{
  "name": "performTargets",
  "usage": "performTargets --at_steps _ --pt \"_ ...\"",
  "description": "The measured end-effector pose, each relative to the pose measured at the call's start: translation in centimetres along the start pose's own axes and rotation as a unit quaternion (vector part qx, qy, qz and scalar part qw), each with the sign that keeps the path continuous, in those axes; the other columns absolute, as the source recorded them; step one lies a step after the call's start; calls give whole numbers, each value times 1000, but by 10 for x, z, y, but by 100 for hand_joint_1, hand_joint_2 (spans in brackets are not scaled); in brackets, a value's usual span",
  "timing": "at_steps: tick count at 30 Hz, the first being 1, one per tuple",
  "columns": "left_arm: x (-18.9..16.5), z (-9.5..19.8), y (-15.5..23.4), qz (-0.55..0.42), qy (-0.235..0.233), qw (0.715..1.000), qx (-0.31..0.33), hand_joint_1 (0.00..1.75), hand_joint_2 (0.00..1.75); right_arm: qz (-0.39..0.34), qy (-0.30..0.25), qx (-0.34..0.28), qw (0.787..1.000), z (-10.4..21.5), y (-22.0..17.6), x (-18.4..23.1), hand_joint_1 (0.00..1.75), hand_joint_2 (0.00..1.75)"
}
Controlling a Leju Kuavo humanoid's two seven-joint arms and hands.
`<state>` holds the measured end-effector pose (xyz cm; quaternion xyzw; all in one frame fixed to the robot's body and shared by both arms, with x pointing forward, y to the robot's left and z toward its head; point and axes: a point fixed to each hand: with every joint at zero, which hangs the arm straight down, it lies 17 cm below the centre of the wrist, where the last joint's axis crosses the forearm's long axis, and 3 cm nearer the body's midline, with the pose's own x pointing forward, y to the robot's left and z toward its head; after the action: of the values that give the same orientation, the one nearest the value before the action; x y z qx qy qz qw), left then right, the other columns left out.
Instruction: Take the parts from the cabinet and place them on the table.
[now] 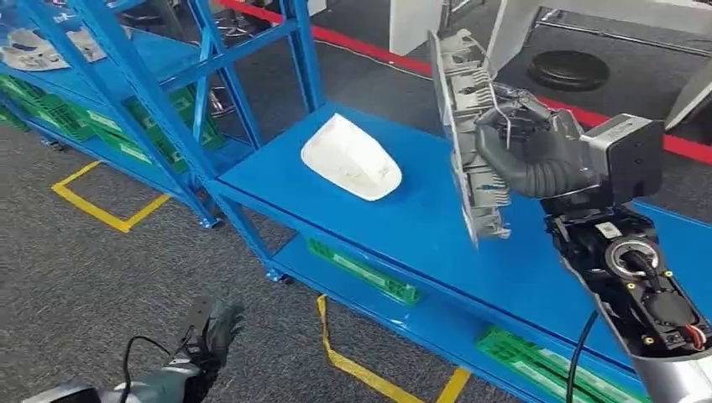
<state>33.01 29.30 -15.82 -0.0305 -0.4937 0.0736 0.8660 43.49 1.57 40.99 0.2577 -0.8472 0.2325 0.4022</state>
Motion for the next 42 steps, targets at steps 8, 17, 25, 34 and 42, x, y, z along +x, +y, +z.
performTargets --at_steps 8,17,25,34,42 --pt "3 -1 1 2 -5 1000 0 0 0 5 -5 4 1000 0 1 4 175 175" --pt "7 -5 -3 7 -1 1000 -1 0 0 11 -2 9 1000 0 3 3 175 175" --pt "6 -5 -4 7 1 1000 2 0 0 15 4 9 1000 3 4 -2 175 175" --pt "-1 -2 -3 9 6 1000 5 0 0 61 9 -14 998 14 -1 -15 175 175" --pt "-14 8 9 12 14 1000 12 0 0 80 47 -39 995 52 -17 -31 175 175"
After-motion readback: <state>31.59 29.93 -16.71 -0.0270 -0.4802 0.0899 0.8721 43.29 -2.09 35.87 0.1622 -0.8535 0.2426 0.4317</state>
